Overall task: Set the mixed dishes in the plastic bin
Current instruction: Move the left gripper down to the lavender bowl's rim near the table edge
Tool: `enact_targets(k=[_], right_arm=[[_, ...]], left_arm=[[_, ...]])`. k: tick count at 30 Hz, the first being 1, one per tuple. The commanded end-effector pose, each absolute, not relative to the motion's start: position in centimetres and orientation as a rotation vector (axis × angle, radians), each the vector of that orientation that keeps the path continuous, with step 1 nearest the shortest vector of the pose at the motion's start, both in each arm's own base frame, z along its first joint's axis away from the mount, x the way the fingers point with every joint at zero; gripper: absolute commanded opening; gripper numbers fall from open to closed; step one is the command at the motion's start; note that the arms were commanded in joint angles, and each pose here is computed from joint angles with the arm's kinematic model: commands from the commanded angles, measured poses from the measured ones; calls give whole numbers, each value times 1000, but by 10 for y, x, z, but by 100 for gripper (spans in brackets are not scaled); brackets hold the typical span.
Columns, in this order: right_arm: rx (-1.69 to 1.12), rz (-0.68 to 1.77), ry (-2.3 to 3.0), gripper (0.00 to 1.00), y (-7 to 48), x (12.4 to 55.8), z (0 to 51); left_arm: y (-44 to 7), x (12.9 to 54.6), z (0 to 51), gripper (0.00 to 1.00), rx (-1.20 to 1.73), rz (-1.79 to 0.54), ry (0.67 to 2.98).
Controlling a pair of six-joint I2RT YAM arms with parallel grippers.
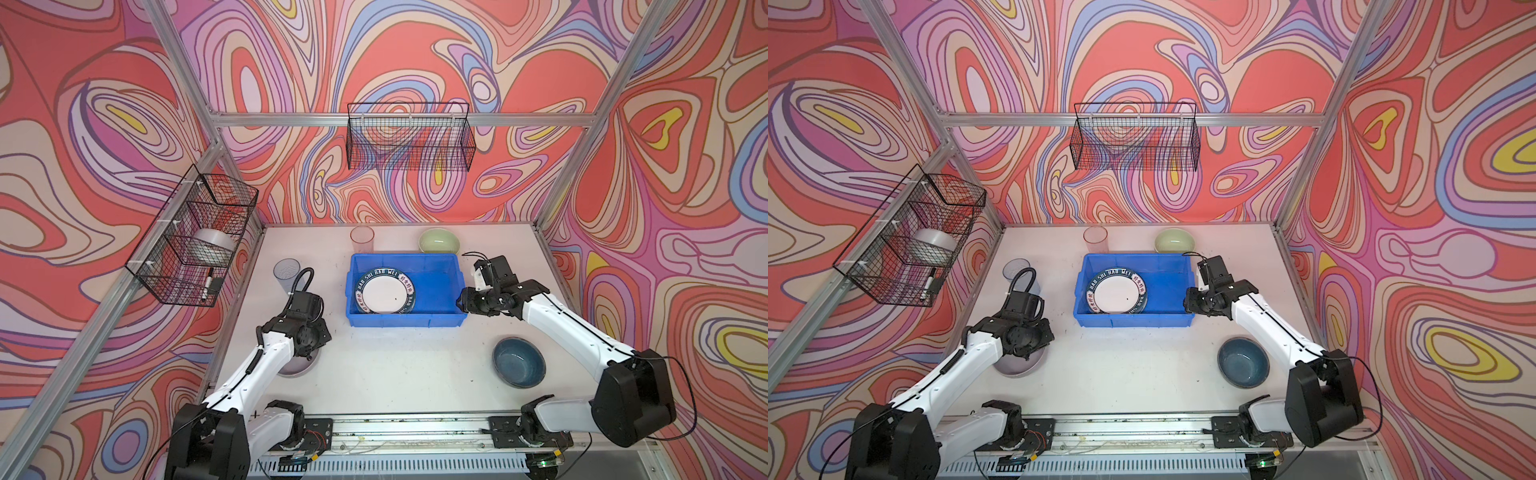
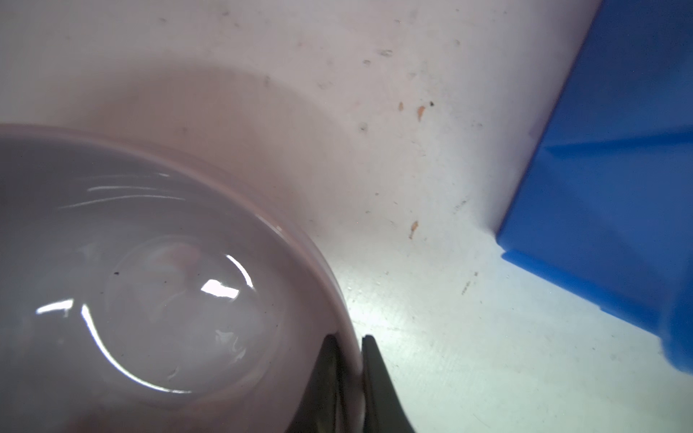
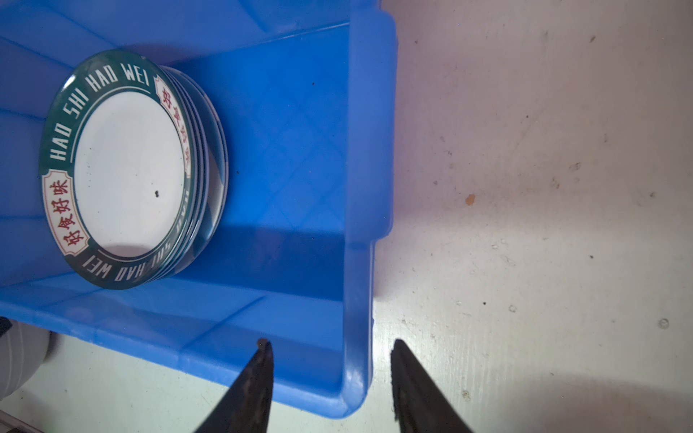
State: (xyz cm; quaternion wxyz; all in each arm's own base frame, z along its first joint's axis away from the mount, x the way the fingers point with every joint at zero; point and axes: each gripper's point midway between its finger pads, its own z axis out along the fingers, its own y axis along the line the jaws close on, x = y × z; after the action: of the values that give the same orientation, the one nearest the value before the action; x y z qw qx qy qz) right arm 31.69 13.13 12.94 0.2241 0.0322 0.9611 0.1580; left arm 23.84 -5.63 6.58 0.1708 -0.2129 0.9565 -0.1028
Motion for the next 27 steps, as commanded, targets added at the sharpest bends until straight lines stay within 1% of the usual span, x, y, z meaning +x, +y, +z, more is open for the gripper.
enact_targets(k=[1, 6, 11, 15, 19, 20, 23, 27], right_arm=[[102, 452, 2652, 52, 132, 319, 127], [103, 449, 2651, 52, 131, 319, 128], [101, 444, 2649, 52, 130, 318, 130], [95, 441, 2646, 52, 130, 318, 131], [85, 463, 2636, 52, 133, 319, 134], [84, 471, 2632, 52, 134, 319, 135], [75, 496, 2627, 52, 137, 319, 135], [57, 515, 2621, 52, 140, 319, 136]], left_arm=[[-98, 235, 65, 15, -514, -568, 2765], [-109, 238, 66, 18, -466, -587, 2785], [-100, 236, 66, 27, -486, -509, 2804], [-90, 236, 85, 36, -492, -441, 2769], [-55, 235, 116, 49, -548, -214, 2683], [-45, 234, 121, 51, -574, -156, 2673], [-21, 234, 129, 53, -658, -80, 2656], [16, 236, 124, 54, -779, 76, 2652]])
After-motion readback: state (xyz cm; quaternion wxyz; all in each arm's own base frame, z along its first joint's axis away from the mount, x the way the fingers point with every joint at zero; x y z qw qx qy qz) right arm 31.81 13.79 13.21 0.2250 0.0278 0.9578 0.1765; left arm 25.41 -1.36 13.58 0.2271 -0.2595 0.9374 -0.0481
